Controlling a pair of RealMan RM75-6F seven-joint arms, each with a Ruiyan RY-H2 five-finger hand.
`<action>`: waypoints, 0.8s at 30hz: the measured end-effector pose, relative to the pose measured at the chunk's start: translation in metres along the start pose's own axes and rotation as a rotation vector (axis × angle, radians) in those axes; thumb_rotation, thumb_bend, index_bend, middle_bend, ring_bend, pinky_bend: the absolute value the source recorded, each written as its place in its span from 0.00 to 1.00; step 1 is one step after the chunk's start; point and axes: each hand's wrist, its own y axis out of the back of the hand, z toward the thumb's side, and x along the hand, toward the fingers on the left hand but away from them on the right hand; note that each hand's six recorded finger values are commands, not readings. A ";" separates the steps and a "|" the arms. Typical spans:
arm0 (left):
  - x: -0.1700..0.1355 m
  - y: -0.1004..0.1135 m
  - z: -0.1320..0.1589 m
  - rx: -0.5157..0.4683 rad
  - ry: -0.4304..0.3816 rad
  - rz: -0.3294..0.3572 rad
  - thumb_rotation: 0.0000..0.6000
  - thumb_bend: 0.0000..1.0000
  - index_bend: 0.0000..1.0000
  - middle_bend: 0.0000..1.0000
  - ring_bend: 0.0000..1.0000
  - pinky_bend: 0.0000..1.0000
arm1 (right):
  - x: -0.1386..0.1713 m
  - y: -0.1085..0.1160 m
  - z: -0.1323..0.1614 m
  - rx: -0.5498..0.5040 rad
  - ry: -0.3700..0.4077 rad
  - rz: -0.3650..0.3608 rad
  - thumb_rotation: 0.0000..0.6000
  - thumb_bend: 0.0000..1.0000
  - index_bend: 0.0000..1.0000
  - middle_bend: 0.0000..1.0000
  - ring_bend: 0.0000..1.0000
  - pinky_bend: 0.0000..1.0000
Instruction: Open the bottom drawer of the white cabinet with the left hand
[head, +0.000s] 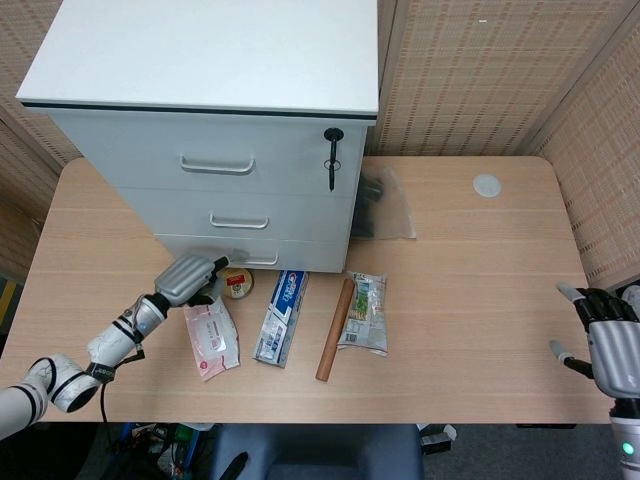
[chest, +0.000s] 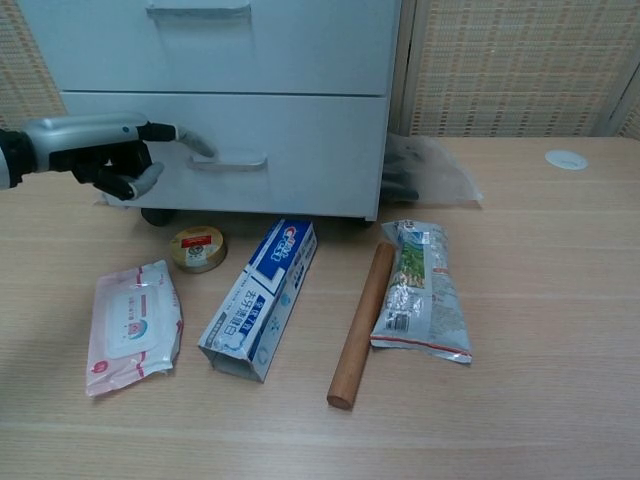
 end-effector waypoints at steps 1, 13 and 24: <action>0.000 0.000 0.000 0.001 0.001 -0.001 1.00 0.74 0.14 0.94 0.98 1.00 | 0.000 0.000 -0.001 0.000 -0.001 0.001 1.00 0.15 0.20 0.26 0.19 0.24; 0.005 -0.003 0.005 0.012 -0.001 -0.025 1.00 0.74 0.19 0.95 0.98 1.00 | 0.002 0.000 -0.005 -0.001 -0.012 -0.001 1.00 0.15 0.20 0.26 0.19 0.24; 0.000 -0.003 0.013 0.023 -0.019 -0.038 1.00 0.74 0.21 0.95 0.98 1.00 | 0.003 0.000 -0.006 -0.003 -0.015 -0.003 1.00 0.15 0.20 0.26 0.19 0.24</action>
